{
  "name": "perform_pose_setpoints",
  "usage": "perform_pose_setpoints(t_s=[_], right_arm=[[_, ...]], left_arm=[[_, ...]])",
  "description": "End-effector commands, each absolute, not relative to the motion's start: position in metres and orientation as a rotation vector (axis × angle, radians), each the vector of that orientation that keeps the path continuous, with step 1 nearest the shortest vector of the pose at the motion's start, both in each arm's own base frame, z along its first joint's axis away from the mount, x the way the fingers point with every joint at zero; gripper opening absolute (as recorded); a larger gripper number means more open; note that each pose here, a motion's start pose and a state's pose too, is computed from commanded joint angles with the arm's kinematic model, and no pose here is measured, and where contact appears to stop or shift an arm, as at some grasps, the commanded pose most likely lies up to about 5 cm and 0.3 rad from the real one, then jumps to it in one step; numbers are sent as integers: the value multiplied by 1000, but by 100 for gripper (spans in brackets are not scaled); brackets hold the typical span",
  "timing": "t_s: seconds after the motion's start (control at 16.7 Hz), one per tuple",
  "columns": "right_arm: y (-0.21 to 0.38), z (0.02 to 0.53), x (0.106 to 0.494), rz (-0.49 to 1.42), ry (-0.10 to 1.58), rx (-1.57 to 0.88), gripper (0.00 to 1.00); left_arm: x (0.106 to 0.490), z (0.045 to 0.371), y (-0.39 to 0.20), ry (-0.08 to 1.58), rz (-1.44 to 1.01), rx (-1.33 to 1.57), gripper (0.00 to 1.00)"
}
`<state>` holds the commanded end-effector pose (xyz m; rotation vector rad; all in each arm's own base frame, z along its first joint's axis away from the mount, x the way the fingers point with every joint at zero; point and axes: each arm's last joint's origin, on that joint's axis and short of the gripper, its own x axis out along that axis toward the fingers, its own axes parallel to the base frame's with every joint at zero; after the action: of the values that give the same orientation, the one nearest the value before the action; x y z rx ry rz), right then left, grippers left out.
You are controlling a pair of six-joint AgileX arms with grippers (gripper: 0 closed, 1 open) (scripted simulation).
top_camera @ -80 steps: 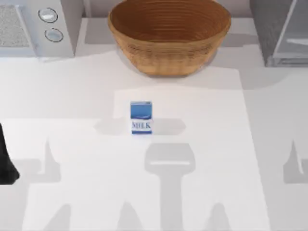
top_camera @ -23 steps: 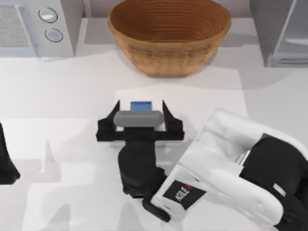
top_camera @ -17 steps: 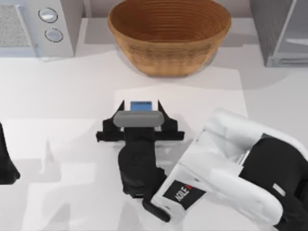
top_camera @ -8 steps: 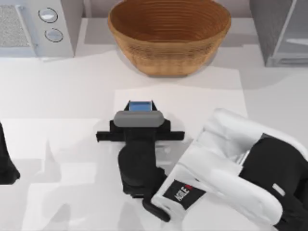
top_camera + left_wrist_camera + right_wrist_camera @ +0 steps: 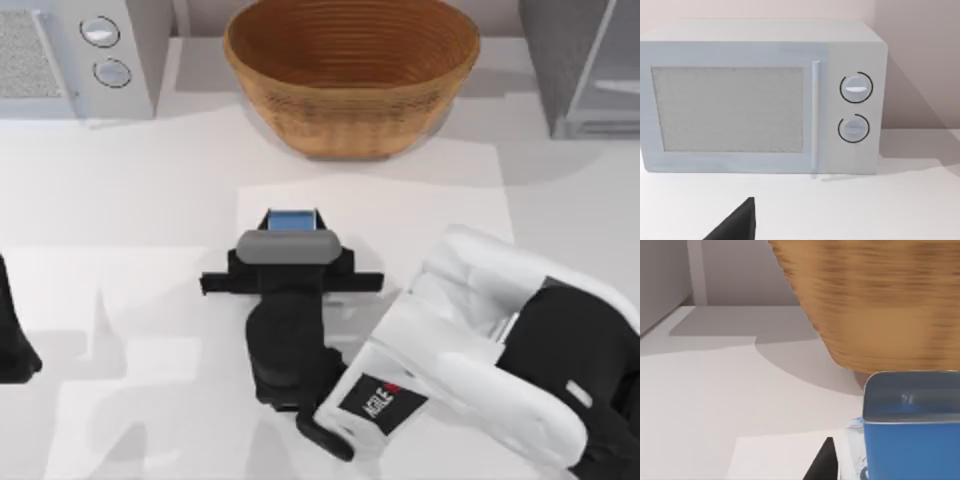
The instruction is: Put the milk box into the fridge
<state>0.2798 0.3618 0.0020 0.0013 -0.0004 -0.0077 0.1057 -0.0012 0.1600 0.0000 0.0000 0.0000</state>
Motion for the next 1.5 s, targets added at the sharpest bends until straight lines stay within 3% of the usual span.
perform_pose_setpoints(t_s=[0.18, 0.78, 1.14, 1.5], right_arm=[[365, 15, 281, -2, -2, 6, 0], [363, 144, 281, -8, -1, 2, 0], [362, 152, 281, -9, -3, 7, 0], [282, 182, 311, -85, 78, -77, 0]], left_arm=[[106, 160, -1, 0, 0, 0, 100], [106, 160, -1, 0, 0, 0, 100], [106, 160, -1, 0, 0, 0, 100], [106, 160, -1, 0, 0, 0, 100]])
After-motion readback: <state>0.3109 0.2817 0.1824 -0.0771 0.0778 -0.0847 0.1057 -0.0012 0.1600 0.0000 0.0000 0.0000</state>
